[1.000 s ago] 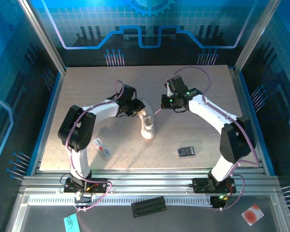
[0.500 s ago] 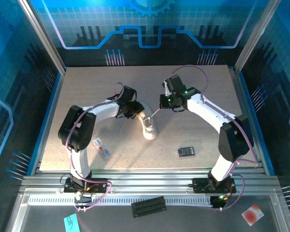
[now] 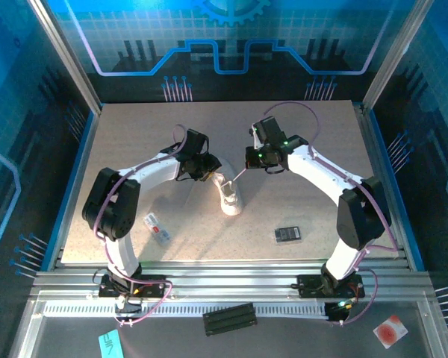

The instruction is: Tie the shoes

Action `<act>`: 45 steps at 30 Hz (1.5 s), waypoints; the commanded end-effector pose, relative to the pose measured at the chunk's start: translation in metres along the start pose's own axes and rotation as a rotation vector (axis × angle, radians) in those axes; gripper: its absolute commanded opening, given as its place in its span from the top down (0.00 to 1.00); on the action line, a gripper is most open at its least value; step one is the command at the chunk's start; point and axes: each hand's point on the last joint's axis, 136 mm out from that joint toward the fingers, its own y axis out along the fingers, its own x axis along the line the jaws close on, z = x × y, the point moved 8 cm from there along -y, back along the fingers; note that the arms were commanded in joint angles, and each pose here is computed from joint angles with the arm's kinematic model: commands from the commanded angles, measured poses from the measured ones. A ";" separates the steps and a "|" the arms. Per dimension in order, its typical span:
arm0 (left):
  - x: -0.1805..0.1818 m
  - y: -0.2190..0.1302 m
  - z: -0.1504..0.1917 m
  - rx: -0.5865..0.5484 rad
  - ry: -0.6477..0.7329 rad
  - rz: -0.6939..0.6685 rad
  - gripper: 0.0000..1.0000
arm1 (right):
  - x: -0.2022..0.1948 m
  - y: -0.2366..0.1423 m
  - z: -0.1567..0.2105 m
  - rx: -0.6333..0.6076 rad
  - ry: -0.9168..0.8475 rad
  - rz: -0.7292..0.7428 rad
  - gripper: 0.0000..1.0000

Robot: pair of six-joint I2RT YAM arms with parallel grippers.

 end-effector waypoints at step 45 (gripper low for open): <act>-0.036 -0.044 0.001 -0.070 0.267 0.156 1.00 | 0.001 -0.008 -0.002 -0.018 -0.004 -0.021 1.00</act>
